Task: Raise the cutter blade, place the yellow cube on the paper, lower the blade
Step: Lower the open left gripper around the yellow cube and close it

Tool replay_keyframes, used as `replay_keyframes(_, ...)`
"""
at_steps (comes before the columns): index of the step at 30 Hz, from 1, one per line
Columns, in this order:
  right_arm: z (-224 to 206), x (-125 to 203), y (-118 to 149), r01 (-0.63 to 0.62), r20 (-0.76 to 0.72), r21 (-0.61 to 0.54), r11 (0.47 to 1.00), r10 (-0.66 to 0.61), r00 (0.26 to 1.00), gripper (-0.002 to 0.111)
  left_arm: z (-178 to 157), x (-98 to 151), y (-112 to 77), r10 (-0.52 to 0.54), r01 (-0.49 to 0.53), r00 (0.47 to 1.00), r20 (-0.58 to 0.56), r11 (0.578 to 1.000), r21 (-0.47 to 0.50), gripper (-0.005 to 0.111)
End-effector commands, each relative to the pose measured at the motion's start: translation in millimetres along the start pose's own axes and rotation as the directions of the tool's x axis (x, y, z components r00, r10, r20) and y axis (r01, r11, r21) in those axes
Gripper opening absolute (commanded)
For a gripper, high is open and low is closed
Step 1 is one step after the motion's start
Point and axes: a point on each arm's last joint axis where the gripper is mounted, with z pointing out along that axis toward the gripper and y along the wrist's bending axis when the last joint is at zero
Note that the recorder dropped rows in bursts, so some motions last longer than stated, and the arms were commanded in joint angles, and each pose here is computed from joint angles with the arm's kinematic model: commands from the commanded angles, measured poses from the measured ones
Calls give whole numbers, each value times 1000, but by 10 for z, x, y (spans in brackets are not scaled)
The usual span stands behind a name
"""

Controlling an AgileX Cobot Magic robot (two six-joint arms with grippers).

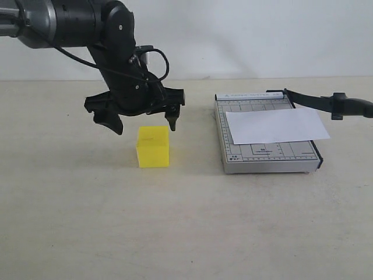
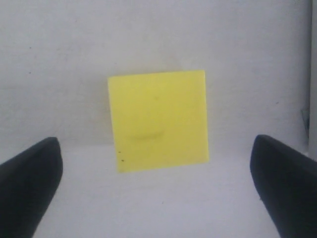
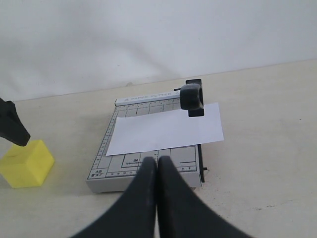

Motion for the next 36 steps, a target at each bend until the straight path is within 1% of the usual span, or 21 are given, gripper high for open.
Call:
replay_keyframes(1,-4,-10,1,11,7,0,1000,-11,1000,0,14,-57,-38,10,-10,1000,14,1000,11,97)
replay_keyframes(10,-4,-10,1,11,7,0,1000,-11,1000,0,158,-101,-37,43,-44,999,-27,998,-40,97)
replay_keyframes(16,-4,-10,1,11,7,0,1000,-11,1000,0,237,-113,-28,54,-56,998,-35,996,-62,97)
replay_keyframes(24,-4,-10,1,11,7,0,1000,-11,1000,0,380,-113,-34,53,-56,997,-48,996,-64,97)
replay_keyframes(28,-4,-10,1,11,7,0,1000,-11,1000,0,394,-136,-49,54,-55,998,-21,997,-50,97)
replay_keyframes(32,-4,-10,1,11,7,0,1000,-11,1000,0,458,-126,-50,44,-46,999,-31,998,-49,97)
replay_keyframes(36,-4,-8,2,11,5,-1,1000,-11,1000,0,467,-137,-57,45,-46,999,-17,998,-41,97)
